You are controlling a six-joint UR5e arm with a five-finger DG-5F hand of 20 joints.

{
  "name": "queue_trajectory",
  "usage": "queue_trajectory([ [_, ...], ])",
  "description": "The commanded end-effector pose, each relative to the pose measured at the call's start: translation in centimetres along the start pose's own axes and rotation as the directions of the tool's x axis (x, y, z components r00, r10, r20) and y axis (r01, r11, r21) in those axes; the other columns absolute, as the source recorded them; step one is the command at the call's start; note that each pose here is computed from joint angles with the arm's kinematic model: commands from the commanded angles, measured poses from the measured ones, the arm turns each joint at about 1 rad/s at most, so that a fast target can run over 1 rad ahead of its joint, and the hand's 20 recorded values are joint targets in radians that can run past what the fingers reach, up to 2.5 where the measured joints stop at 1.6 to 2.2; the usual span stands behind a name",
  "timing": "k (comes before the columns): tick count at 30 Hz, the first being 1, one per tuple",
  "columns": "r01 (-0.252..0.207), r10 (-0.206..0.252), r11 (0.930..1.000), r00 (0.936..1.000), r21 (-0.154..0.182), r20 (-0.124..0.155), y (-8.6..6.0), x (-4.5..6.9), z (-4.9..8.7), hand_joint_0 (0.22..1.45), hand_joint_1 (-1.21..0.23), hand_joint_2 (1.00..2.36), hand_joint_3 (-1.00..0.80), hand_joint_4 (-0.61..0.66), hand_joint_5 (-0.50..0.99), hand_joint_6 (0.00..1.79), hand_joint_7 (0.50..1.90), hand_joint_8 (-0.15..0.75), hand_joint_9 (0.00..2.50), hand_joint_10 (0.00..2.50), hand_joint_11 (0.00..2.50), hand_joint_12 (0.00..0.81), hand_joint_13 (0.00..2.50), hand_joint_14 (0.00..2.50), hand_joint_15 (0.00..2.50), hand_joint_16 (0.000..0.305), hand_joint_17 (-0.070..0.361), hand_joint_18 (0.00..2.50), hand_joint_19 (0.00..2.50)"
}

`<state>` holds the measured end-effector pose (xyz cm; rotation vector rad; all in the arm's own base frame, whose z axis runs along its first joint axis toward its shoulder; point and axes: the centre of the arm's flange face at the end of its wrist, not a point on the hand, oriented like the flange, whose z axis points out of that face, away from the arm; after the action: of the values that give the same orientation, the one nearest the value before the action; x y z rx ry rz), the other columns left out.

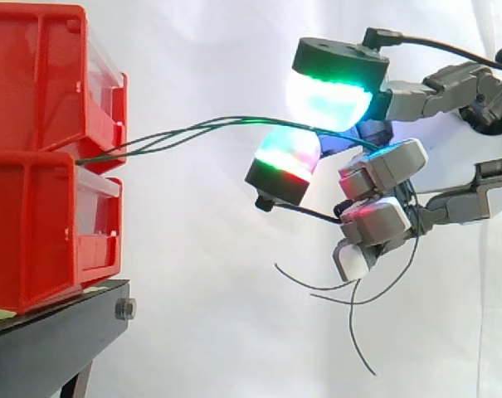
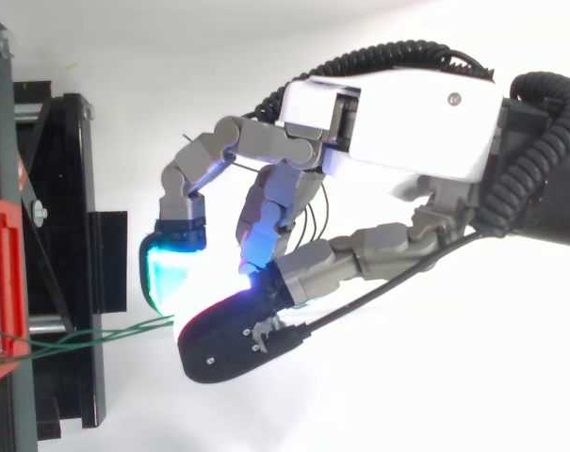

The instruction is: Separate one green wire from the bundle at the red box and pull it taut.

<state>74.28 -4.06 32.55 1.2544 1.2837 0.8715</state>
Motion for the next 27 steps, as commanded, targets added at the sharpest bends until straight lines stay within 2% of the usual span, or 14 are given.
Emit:
queue_trajectory([
  [1, 0.0, 0.0, 1.0, 1.0, 0.0, 0.0, 0.0, 0.0, 0.0, 0.58, -0.65, 1.0, -0.5, 0.09, -0.16, 0.92, 0.91, 0.255, 1.38, 0.0, 1.67, 0.334, 1.18, 0.03, 1.05, 0.052, 0.117, 0.71, 0.71],
  [9, 0.005, -0.005, 1.0, 1.0, -0.003, 0.0, 0.0, 0.0, 0.0, 0.48, -0.54, 1.0, -0.5, 0.11, -0.16, 0.91, 0.91, 0.301, 1.39, 0.1, 1.6, 0.375, 1.22, 0.02, 1.04, 0.06, 0.135, 0.77, 0.7],
  [13, 0.006, -0.006, 1.0, 1.0, 0.0, 0.0, -0.1, 0.0, 0.1, 0.45, -0.54, 1.0, -0.5, 0.13, -0.16, 0.91, 0.9, 0.316, 1.4, 0.13, 1.55, 0.393, 1.24, 0.02, 1.03, 0.063, 0.142, 0.79, 0.69],
  [17, 0.008, -0.008, 1.0, 1.0, -0.002, -0.002, 0.0, 0.1, 0.0, 0.44, -0.62, 1.0, -0.5, 0.13, -0.16, 0.91, 0.9, 0.311, 1.39, 0.14, 1.55, 0.396, 1.24, 0.02, 1.02, 0.064, 0.143, 0.8, 0.69],
  [20, 0.007, -0.007, 1.0, 1.0, -0.001, -0.005, -0.1, 0.5, 0.0, 0.46, -0.73, 1.0, -0.5, 0.12, -0.16, 0.91, 0.91, 0.293, 1.4, 0.08, 1.6, 0.375, 1.22, 0.02, 1.03, 0.061, 0.137, 0.78, 0.69],
  [21, 0.008, -0.008, 1.0, 1.0, 0.0, -0.005, -0.1, 0.5, 0.0, 0.53, -0.75, 1.0, -0.5, 0.11, -0.16, 0.91, 0.94, 0.263, 1.39, 0.0, 1.66, 0.346, 1.2, 0.03, 1.05, 0.056, 0.126, 0.73, 0.71],
  [23, 0.011, -0.011, 0.9998, 0.9999, 0.015, -0.012, -1.0, 0.8, -0.2, 0.6, -0.76, 1.0, -0.5, 0.09, -0.16, 0.91, 0.95, 0.243, 1.38, 0.0, 1.66, 0.332, 1.19, 0.03, 1.06, 0.053, 0.119, 0.72, 0.72],
  [27, 0.006, -0.006, 1.0, 0.9999, 0.005, -0.01, -1.0, 0.9, -0.2, 0.64, -0.75, 1.01, -0.36, 0.07, -0.16, 0.91, 0.99, 0.256, 1.39, 0.0, 1.66, 0.326, 1.19, 0.03, 1.05, 0.052, 0.118, 0.72, 0.73],
])
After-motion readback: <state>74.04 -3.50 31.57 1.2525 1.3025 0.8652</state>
